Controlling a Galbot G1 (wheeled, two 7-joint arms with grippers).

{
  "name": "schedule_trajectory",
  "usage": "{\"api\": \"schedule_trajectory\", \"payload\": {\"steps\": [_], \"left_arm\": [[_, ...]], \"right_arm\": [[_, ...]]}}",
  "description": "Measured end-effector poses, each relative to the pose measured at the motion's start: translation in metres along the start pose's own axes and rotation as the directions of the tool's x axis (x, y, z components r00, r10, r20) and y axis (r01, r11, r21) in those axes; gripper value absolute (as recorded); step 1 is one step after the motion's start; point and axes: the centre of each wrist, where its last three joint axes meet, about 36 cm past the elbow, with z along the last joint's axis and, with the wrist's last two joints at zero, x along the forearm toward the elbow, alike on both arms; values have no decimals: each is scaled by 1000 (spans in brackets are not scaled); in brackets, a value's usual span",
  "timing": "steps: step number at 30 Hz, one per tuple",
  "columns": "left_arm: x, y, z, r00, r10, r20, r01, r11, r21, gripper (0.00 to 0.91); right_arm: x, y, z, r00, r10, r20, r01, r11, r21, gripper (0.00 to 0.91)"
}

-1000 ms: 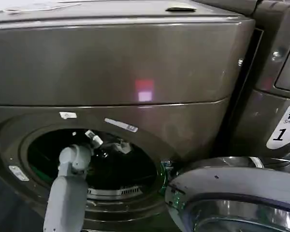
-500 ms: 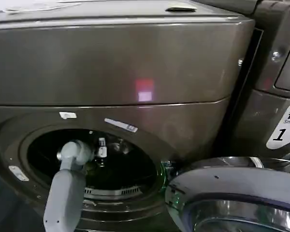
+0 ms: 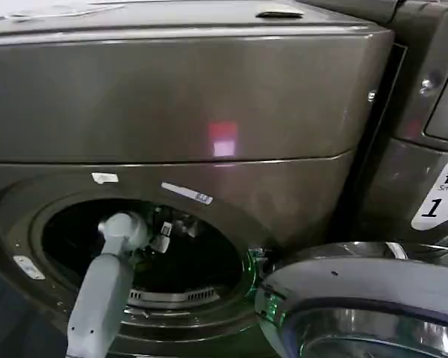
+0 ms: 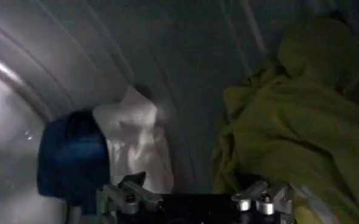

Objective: Grasp the clothes from the dryer.

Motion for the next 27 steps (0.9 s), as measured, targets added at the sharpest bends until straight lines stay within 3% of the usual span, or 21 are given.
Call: {"api": "schedule_trajectory", "payload": {"steps": [9, 23, 24, 25, 26, 27], "left_arm": [[-10, -7, 1, 998, 55, 0, -55, 997, -55, 907], [-25, -25, 7, 994, 110, 28, -109, 994, -29, 907], [-26, -25, 8, 993, 113, 30, -112, 993, -26, 853], [-28, -26, 8, 993, 116, 32, -115, 993, -23, 102], [-29, -26, 8, 992, 119, 36, -118, 993, -21, 11], [-30, -26, 9, 992, 121, 40, -121, 993, -17, 0]], "right_arm": [[-1, 3, 5, 1000, -3, -11, 3, 1000, 10, 907], [0, 10, 8, 1000, -14, -16, 14, 1000, 13, 907], [0, 10, 9, 1000, -15, -16, 15, 1000, 13, 907], [0, 10, 9, 1000, -15, -16, 15, 1000, 13, 907], [1, 11, 9, 1000, -15, -17, 15, 1000, 12, 907], [1, 11, 10, 1000, -16, -18, 16, 1000, 12, 907]]}}
